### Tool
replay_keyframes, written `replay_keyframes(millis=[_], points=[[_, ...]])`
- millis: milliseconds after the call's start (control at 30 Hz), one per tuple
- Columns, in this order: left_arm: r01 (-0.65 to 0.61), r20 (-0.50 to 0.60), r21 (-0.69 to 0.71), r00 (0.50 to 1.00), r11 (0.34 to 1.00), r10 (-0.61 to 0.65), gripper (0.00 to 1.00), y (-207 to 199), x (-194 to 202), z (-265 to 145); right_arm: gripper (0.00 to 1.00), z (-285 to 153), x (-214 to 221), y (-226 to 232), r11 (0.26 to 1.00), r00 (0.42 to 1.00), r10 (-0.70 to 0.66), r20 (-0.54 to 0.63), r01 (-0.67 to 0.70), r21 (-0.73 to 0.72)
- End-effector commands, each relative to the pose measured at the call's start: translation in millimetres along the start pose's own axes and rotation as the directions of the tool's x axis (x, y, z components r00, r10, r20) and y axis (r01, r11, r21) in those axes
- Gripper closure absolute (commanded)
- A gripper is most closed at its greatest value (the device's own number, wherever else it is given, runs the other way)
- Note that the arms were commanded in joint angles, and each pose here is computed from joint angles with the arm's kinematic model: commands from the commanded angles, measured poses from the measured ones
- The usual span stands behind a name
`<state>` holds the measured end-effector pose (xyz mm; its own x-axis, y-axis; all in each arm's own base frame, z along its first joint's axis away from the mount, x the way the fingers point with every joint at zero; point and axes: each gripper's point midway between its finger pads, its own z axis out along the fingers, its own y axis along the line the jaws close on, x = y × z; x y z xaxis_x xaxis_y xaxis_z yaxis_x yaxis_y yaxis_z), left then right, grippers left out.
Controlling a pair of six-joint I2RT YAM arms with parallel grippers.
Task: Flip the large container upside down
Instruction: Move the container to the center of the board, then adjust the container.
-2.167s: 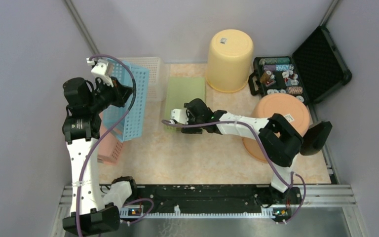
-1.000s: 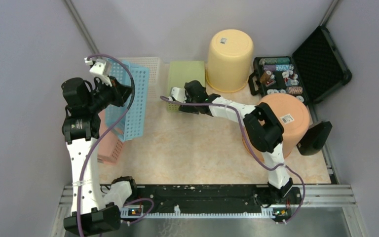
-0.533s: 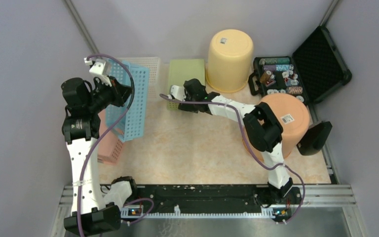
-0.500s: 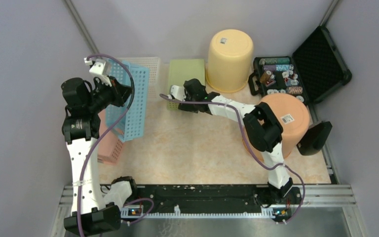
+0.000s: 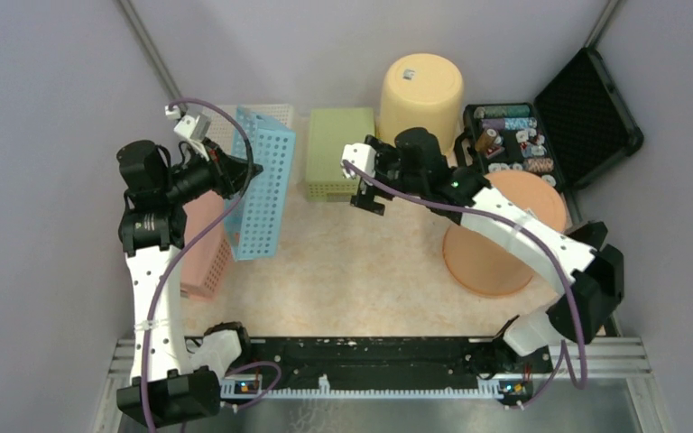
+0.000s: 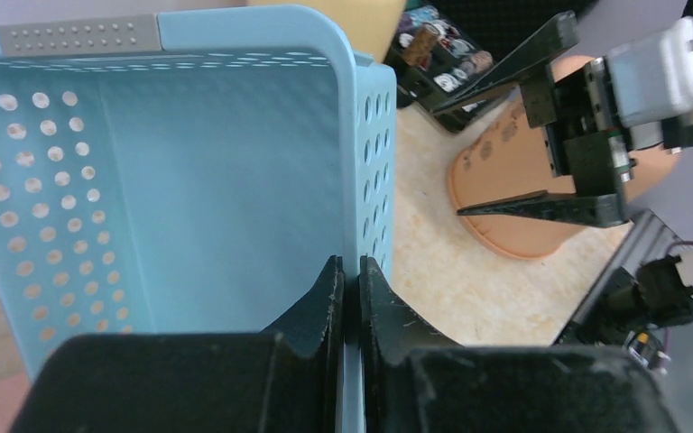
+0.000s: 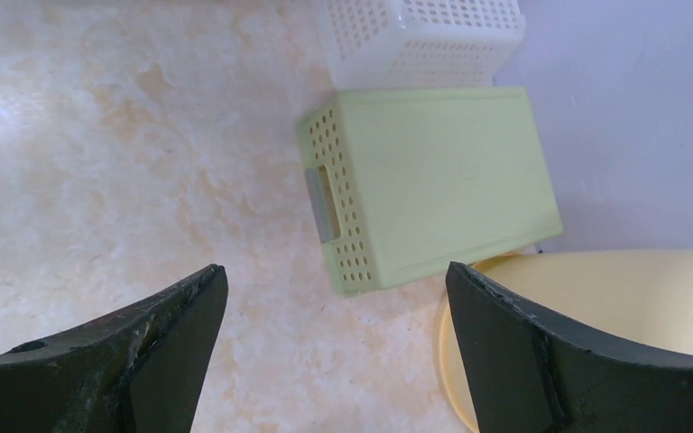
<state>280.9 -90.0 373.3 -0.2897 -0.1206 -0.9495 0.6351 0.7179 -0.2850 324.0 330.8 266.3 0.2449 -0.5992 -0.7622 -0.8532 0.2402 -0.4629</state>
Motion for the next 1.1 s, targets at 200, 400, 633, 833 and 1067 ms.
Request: replay_keyframes(millis=[200, 400, 633, 833, 1067], points=[[-0.056, -0.018, 0.315, 0.998, 0.947, 0.064, 1.00, -54, 7, 21, 0.09, -80, -32, 16, 0.996, 0.987, -0.086, 0.133, 0.089, -0.012], [-0.039, -0.166, 0.487, 0.977, 0.872, 0.136, 1.00, -88, 48, 53, 0.09, -107, -39, 6, 0.987, 0.980, -0.159, 0.119, 0.156, 0.035], [0.014, -0.253, 0.654, 0.946, 0.756, 0.202, 1.00, -116, 75, 56, 0.10, -139, -40, -7, 0.972, 0.967, -0.235, 0.099, 0.234, 0.025], [0.005, -0.203, 0.753, 0.953, 0.658, 0.225, 1.00, -135, 76, 40, 0.13, -144, -46, 14, 0.943, 0.946, -0.293, 0.143, 0.310, -0.123], [0.006, -0.197, 0.804, 0.946, 0.595, 0.257, 1.00, -152, 88, 30, 0.17, -130, -49, 13, 0.922, 0.933, -0.321, 0.160, 0.347, -0.174]])
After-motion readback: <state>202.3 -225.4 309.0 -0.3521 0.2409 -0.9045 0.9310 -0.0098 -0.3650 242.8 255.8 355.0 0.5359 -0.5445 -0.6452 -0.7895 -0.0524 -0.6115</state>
